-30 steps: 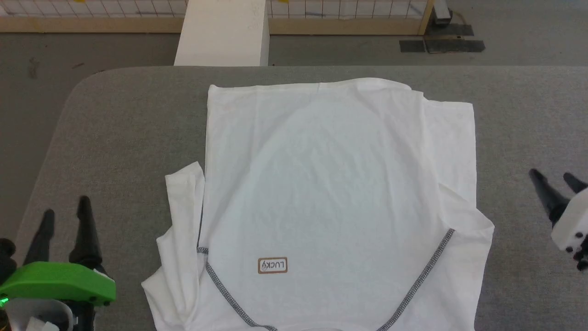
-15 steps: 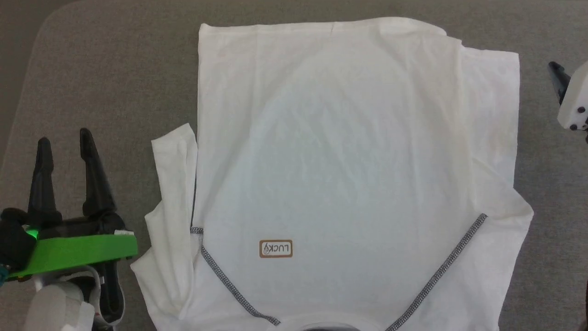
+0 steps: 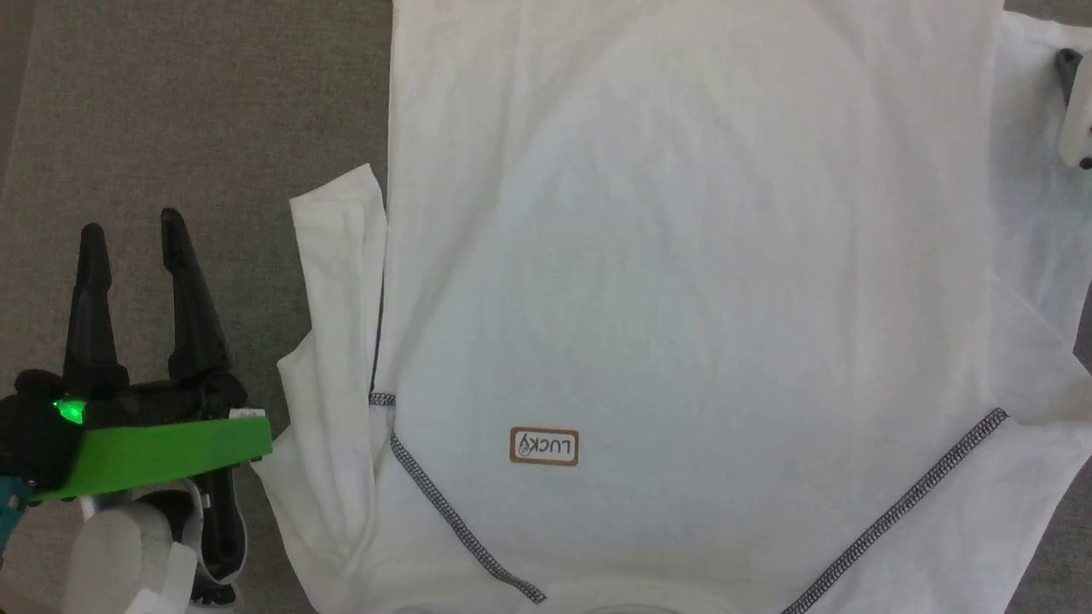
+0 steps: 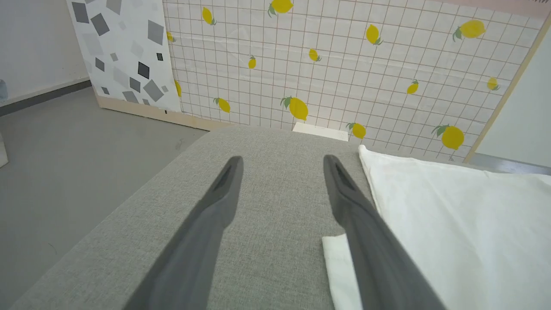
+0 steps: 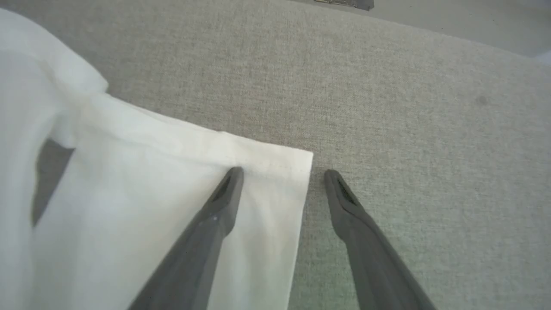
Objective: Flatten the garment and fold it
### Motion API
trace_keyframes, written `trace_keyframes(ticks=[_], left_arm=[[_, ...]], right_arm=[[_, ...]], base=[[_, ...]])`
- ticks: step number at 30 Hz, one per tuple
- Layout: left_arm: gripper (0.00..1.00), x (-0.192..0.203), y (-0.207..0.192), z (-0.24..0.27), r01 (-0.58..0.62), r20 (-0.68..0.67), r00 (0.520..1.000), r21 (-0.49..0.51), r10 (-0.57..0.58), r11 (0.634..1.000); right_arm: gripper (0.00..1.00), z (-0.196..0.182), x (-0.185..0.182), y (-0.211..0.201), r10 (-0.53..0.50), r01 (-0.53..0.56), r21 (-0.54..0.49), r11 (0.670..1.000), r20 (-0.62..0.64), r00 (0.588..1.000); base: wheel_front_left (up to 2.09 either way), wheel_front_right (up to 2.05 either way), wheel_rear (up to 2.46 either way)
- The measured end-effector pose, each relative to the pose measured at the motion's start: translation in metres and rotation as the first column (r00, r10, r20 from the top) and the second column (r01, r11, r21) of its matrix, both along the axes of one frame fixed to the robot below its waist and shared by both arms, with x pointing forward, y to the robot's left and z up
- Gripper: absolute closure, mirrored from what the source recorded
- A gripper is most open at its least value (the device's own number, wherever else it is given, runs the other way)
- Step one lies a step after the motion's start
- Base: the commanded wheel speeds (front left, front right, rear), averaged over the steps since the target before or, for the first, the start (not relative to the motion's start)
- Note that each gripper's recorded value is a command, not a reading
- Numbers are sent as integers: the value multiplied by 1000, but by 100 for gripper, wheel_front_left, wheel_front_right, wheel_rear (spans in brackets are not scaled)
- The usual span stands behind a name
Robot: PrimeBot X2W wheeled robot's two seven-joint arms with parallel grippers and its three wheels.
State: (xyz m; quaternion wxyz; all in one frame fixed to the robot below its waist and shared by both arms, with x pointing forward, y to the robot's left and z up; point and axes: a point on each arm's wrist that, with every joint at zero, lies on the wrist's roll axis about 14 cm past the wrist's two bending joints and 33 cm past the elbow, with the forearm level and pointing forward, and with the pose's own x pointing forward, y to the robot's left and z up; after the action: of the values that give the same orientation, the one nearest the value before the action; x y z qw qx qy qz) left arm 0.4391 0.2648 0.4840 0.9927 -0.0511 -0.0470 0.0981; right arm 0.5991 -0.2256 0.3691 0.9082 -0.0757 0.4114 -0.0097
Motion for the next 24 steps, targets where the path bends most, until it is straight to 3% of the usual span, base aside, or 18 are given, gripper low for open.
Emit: trace_keyframes(ticks=[4, 5, 6, 10, 14, 19, 24], left_arm=[[0, 1, 1, -8, -1, -22, 1000, 16, 1, 1000], [0, 1, 1, -9, 1, -24, 1000, 18, -1, 1000], [0, 1, 1, -9, 1, -24, 1000, 22, -1, 1000], [0, 1, -2, 0, 8, 2, 1000, 14, -8, 1000], [0, -2, -3, 13, 14, 36, 999, 12, -14, 1000], [0, -12, -5, 30, 16, 77, 997, 3, -16, 1000], [0, -26, -5, 40, 12, 96, 995, -5, -11, 1000]], right_arm=[[0, -6, 7, 3, 8, -8, 1, 1000, -11, 1000], [85, -6, 7, 2, 6, -6, 4, 1000, -14, 1000], [100, -6, 7, 2, 2, -2, 10, 1000, -16, 1000], [100, 7, -1, -12, -51, 51, 57, 997, -7, 999], [100, 29, -21, -69, -175, 174, 37, 984, 32, 984], [100, 75, -62, -151, -348, 352, -17, 936, 114, 931], [100, 110, -107, -194, -451, 466, -51, 883, 180, 874]], base=[[0, 0, 0], [0, 0, 0], [0, 0, 0], [0, 0, 0], [0, 0, 0], [0, 0, 0], [0, 0, 0]])
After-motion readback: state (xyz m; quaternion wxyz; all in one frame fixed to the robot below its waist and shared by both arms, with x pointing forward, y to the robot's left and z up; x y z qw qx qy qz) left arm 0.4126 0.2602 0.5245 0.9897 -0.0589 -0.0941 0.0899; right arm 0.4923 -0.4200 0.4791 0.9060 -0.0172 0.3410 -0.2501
